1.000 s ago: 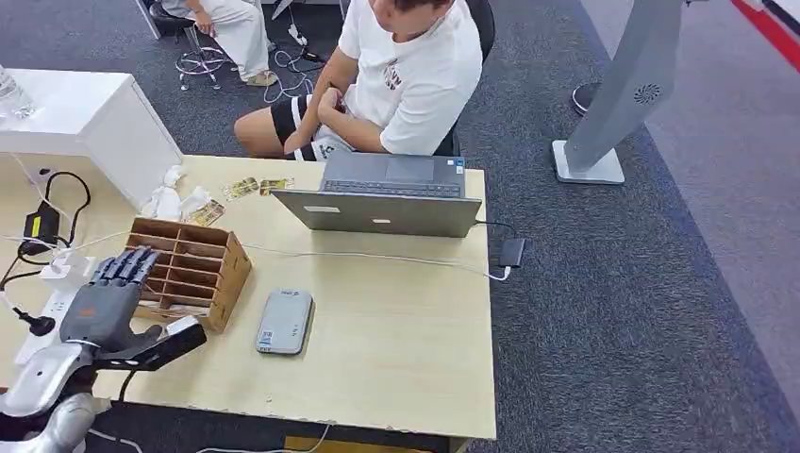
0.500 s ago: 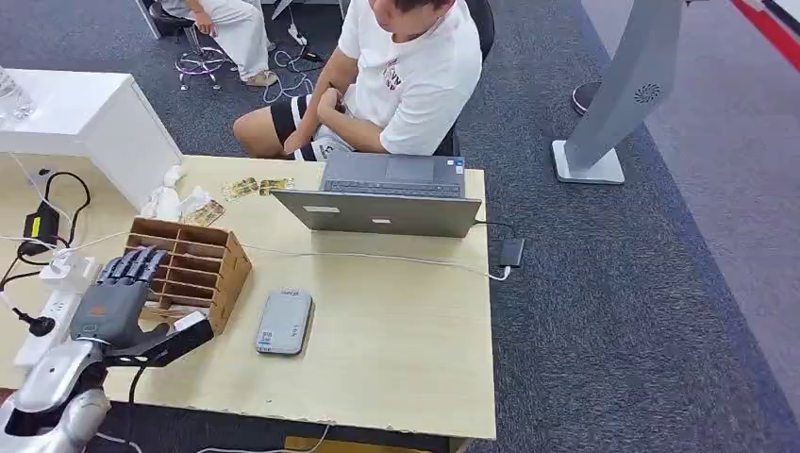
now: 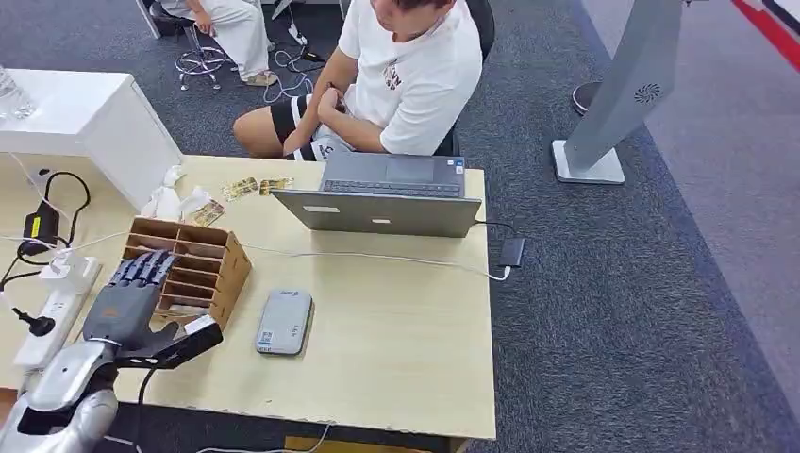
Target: Pass the card to the sensor for recognition and then transmit it.
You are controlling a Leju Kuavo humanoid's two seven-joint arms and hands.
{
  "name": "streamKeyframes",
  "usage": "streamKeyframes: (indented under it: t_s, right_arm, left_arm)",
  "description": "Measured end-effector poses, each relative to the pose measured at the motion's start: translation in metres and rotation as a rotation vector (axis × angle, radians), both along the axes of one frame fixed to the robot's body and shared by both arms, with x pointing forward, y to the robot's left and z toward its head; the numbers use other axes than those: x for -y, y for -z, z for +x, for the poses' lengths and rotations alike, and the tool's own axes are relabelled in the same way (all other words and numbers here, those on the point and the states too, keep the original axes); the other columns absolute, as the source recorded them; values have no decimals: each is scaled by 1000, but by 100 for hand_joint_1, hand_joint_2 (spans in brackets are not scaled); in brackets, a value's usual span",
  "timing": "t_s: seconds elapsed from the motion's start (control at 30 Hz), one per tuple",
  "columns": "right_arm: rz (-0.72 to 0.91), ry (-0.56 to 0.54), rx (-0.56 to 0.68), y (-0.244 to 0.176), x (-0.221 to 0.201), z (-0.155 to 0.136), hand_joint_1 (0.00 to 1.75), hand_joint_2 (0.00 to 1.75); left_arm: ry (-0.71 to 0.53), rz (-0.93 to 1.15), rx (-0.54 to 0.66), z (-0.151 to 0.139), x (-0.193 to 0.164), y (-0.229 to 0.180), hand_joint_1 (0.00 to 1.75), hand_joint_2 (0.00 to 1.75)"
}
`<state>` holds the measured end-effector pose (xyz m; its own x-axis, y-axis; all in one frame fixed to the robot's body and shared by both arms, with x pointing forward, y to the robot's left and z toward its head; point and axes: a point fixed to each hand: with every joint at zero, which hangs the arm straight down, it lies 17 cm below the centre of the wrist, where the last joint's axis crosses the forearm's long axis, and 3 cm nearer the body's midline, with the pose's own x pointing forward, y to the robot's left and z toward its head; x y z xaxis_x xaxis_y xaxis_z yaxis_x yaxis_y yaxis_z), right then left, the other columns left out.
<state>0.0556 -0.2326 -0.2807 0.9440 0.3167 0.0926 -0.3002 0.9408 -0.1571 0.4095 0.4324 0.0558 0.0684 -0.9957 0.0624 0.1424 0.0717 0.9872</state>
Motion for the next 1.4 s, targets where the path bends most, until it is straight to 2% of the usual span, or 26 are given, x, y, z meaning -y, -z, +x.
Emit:
streamKeyframes:
  t_s: [0.57,0.8,1.03,1.1,1.2,1.27,1.33,1.4]
  right_arm:
    - [1,0,4,0,0,1,0,175]
    - [1,6,3,0,0,0,0,175]
    - [1,43,0,0,1,-1,0,175]
    - [-2,55,-1,0,1,-1,0,175]
    - [1,71,2,0,0,-2,0,175]
    - [2,76,4,0,0,-3,0,175]
    - [3,74,5,0,0,-3,0,175]
    - [2,69,6,0,0,-3,0,175]
  left_arm:
    - [-3,3,-9,0,-3,3,175,175]
    - [4,-18,27,2,0,-4,175,175]
    - [89,19,221,-1,38,-58,175,175]
    - [132,24,290,-5,58,-77,175,175]
    - [209,16,409,-17,94,-114,175,175]
    - [250,21,534,-28,113,-150,175,175]
    - [263,1,656,-35,123,-187,175,175]
    - [266,-16,707,-34,125,-208,175,175]
